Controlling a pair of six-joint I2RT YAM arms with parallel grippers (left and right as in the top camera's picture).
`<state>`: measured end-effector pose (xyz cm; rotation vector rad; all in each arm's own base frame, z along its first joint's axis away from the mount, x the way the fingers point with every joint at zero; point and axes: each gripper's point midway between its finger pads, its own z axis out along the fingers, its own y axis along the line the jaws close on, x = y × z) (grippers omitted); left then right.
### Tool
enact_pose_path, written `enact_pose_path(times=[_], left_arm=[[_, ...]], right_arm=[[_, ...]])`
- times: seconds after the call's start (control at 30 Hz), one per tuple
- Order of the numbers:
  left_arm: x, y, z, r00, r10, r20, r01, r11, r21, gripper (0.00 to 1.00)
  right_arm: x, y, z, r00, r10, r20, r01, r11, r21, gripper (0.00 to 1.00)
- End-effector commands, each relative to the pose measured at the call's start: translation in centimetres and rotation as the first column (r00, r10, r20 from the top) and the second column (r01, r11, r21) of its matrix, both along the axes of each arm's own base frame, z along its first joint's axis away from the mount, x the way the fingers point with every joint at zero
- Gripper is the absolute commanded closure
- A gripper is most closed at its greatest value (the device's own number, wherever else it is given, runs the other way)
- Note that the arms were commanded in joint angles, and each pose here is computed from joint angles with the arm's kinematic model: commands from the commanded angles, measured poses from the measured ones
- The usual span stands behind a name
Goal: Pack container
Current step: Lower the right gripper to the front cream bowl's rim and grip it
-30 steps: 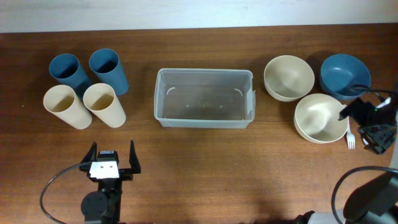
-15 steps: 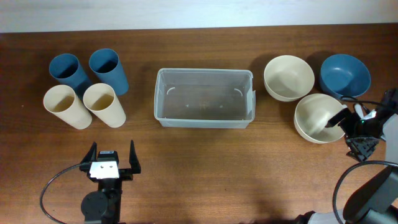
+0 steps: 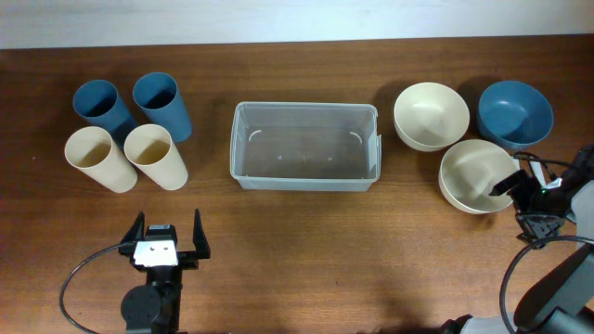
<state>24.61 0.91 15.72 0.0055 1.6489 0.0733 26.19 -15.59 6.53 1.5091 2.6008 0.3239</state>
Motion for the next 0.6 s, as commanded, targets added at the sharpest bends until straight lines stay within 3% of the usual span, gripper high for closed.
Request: enact_pose_path(times=[0.0,0.57], left_arm=[[-0.04,0.01,-0.08,1.000,-0.002,-0.001,0.002,1.000,0.008,0.00],[-0.04,0.01,-0.08,1.000,-0.002,-0.001,0.002,1.000,0.008,0.00]], right_arm=[[0.01,0.05,-0.09,1.000,-0.003,0.007,0.003,1.000,0.005,0.01],[0.02,-0.01,-0.73,1.000,-0.004,0.014,0.004,1.000,-0.003,0.01]])
